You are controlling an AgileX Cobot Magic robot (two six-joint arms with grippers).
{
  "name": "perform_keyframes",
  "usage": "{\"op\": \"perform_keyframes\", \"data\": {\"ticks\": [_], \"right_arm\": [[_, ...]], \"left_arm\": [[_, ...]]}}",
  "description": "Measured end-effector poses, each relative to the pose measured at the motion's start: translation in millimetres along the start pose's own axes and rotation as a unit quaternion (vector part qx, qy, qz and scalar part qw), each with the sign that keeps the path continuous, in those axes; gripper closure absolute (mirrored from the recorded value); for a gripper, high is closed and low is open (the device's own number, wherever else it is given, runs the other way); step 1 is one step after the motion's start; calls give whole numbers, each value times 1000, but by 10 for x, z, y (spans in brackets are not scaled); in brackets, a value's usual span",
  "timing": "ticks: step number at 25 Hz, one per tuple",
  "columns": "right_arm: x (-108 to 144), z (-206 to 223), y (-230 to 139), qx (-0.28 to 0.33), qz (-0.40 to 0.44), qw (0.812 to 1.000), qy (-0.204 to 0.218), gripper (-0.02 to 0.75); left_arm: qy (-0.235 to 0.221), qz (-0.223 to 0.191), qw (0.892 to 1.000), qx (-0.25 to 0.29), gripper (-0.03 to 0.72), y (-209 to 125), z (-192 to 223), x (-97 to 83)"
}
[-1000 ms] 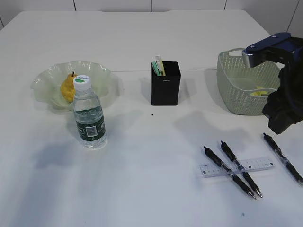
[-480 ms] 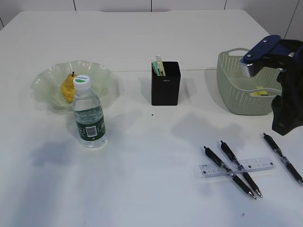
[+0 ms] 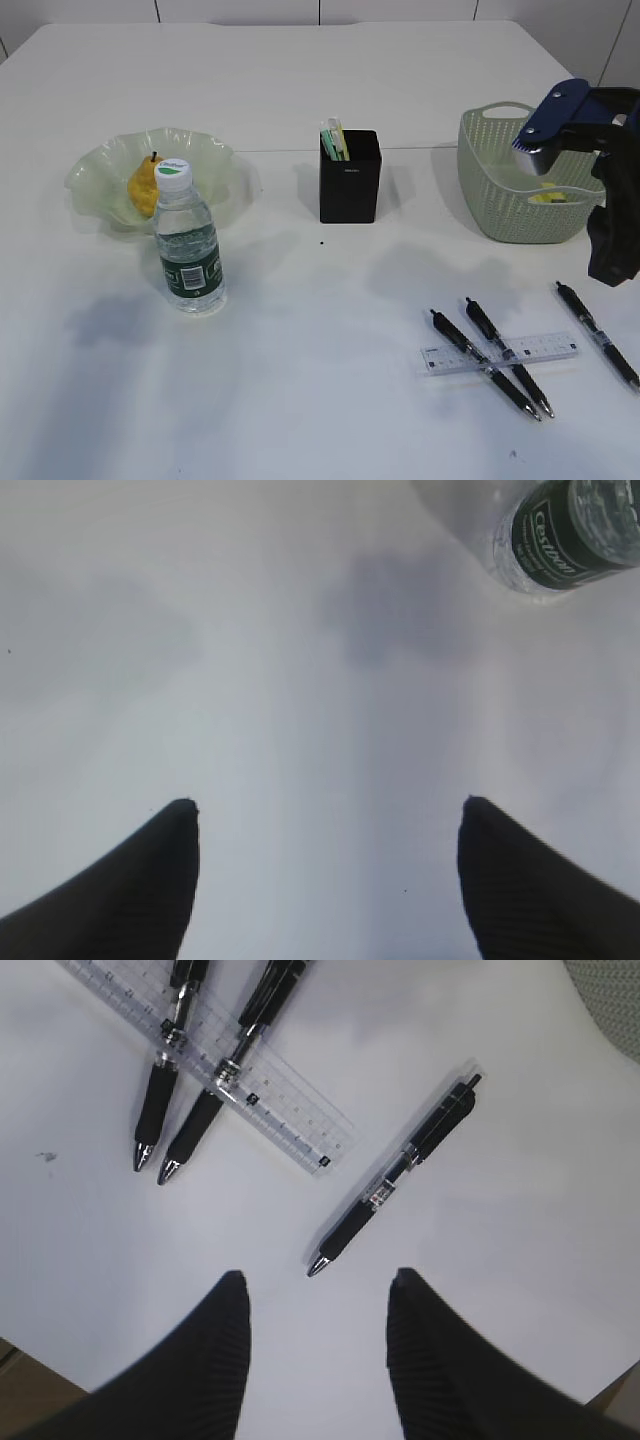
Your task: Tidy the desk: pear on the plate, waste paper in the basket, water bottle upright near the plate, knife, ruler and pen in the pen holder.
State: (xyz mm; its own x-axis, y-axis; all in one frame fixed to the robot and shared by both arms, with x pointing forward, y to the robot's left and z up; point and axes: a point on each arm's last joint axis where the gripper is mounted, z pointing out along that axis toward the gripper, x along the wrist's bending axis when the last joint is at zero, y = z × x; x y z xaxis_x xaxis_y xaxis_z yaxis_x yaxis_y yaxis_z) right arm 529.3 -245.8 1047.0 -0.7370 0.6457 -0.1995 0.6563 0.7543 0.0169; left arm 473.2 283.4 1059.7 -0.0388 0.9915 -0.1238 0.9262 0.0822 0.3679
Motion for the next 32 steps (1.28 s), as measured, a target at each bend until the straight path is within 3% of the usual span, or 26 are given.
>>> {"op": "perform_keyframes", "data": {"ticks": [3,10,13,17,21,26,32], "right_arm": [[1,0,1,0,-10,1000,1,403],[98,-12,88,-57,-174,982,45,403],[120,-24,154,-100,-254,961,43,403],[173,-45,258,-166,-354,920,43,403],[191,71,338,-178,-380,906,61,399],[318,295,519,-170,-421,887,84,339],[472,614,761,-165,-441,877,93,328]], "left_arm": [[-2,-1,1000,-1,115,2,0,-3],[-6,-4,1000,-2,115,3,0,-11],[-6,-4,1000,-2,115,3,0,-11],[-7,-4,1000,-10,115,19,0,-12],[-7,-4,1000,-19,115,35,-1,-13],[-7,-4,1000,-22,115,41,-1,-13],[-7,-4,1000,-22,115,41,-1,-13]]}}
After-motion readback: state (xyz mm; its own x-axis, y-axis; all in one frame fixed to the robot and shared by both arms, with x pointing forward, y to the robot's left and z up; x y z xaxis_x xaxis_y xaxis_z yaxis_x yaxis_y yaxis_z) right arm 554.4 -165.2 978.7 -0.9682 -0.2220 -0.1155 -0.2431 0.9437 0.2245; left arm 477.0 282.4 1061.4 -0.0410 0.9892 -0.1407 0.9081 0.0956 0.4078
